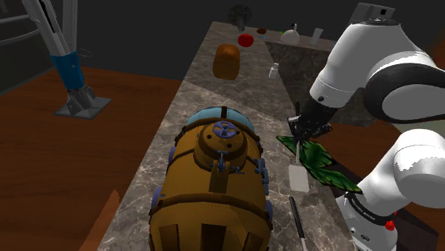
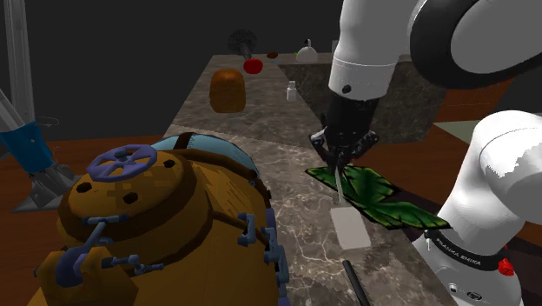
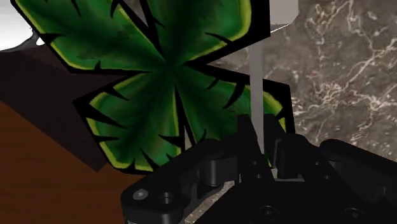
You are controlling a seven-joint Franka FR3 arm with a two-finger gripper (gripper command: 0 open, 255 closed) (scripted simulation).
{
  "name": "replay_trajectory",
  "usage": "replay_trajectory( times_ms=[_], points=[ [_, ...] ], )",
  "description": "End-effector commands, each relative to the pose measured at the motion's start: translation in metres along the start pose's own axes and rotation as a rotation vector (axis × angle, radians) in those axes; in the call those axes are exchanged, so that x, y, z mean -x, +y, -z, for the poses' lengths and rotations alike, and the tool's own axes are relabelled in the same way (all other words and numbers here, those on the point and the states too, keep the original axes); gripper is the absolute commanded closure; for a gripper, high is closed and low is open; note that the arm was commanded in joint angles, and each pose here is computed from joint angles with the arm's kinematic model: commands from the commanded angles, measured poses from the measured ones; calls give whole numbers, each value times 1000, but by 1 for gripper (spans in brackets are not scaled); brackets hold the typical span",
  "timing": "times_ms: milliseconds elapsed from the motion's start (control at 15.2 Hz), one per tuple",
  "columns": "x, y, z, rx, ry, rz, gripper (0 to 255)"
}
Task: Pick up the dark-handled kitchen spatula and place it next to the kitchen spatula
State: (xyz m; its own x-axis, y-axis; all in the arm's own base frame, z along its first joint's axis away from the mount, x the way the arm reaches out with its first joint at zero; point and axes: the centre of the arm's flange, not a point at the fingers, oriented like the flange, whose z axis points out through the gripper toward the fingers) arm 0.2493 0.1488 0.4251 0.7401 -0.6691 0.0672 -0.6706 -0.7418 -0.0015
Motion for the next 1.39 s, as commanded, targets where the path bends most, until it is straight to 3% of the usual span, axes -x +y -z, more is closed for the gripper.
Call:
replay_trajectory(
  times_ms=[0,990,1320],
  points=[
    [24,14,1,1,-1,-1,255],
    [38,19,-72,1,-1,-1,255],
    [38,19,-72,1,-1,-1,255]
  ],
)
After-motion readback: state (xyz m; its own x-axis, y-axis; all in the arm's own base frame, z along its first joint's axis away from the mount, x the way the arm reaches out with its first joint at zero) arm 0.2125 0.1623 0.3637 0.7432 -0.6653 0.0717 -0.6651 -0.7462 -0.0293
